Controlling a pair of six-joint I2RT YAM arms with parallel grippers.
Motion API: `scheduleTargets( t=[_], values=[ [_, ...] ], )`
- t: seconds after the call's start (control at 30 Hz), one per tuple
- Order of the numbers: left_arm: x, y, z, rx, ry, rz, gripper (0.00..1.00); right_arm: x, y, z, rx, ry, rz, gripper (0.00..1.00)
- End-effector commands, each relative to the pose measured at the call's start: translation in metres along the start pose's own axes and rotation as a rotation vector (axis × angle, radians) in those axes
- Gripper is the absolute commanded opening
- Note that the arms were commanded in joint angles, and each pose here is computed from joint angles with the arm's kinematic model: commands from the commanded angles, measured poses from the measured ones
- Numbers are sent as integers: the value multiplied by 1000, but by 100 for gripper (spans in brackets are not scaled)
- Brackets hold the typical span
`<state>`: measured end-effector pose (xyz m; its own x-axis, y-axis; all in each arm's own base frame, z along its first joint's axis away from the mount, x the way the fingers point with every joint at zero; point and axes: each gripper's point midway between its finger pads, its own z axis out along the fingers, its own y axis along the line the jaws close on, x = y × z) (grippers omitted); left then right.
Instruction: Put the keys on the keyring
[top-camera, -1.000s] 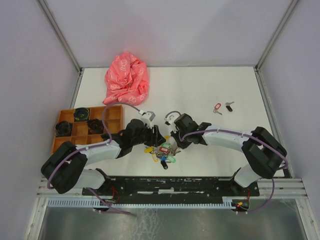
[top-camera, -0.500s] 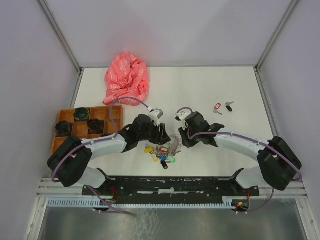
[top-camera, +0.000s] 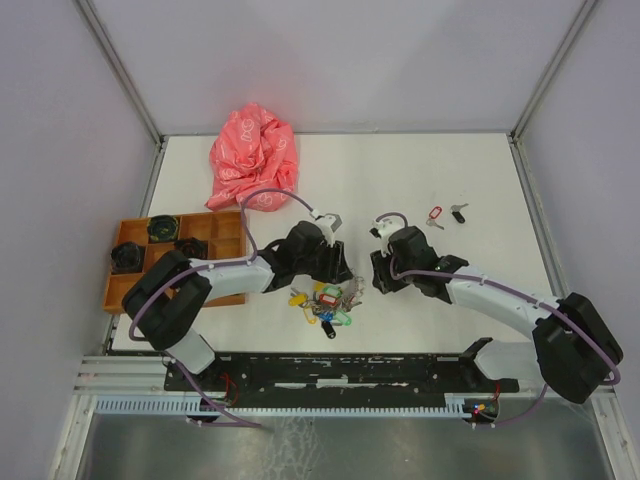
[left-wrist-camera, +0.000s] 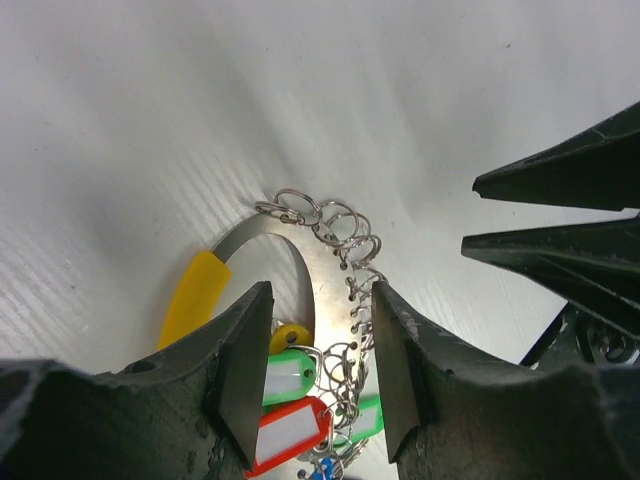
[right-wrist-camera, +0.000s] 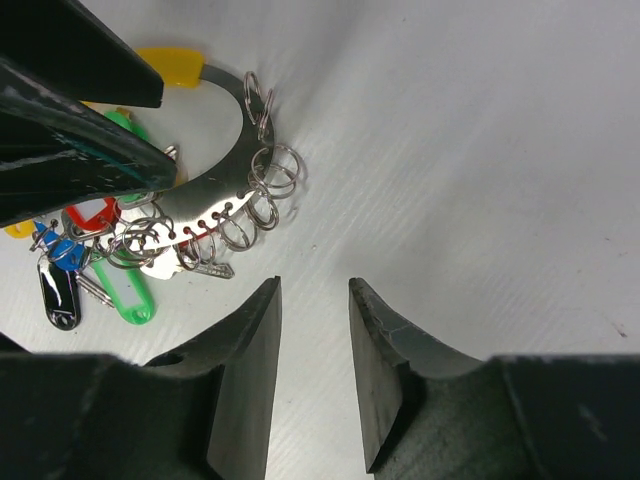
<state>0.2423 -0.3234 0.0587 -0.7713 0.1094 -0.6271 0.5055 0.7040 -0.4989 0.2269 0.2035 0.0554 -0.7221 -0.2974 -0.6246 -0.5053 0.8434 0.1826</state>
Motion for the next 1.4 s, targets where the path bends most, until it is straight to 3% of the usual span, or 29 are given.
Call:
scheduleTargets(
  t=[0.0,0.47,0.73,1.2,1.37],
  values=[
    [-21,-8,10,-24,-46,-51,51,-19,6,-1,-27,-86,12,43],
    [-28,0,27,-80,1,-3,45,-15,29,7,-164,-83,24,44],
    [-25,7,33,-101,20,11,42,-2,51,21,-271,-25,20,38],
    [-8,21,35,-129,58,-2,39,-3,36,42,-181,-19,-1,30],
    [3,27,29,-139,72,-8,39,-9,30,43,-142,-39,2,23]
  ],
)
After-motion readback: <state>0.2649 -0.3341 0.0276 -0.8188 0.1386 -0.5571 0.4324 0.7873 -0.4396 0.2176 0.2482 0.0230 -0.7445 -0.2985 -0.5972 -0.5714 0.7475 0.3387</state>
